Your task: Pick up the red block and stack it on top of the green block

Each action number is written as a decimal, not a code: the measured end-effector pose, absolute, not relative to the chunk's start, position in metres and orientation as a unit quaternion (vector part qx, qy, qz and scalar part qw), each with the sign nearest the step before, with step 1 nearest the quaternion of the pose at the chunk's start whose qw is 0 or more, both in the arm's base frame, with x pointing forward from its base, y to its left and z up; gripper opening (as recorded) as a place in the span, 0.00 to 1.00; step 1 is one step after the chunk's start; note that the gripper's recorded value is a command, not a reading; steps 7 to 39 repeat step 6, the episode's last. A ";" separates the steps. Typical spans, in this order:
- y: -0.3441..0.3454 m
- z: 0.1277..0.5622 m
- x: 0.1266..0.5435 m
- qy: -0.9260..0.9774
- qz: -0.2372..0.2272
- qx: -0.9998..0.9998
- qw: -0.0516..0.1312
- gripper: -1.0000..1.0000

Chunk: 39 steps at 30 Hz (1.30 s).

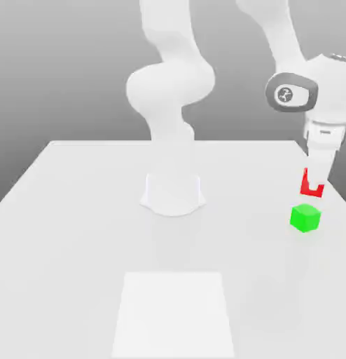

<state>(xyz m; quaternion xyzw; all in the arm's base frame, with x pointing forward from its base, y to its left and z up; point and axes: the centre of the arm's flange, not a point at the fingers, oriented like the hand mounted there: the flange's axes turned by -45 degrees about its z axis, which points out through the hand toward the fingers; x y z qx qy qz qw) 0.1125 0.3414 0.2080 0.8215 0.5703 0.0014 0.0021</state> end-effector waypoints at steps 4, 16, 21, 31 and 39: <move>0.341 0.183 0.110 0.572 0.001 0.820 0.001 1.00; 0.341 0.183 0.110 0.572 0.001 0.820 0.001 1.00; 0.341 0.183 0.110 0.572 0.001 0.820 0.001 1.00; 0.341 0.183 0.110 0.572 0.001 0.820 0.001 1.00; 0.341 0.183 0.110 0.572 0.001 0.820 0.001 1.00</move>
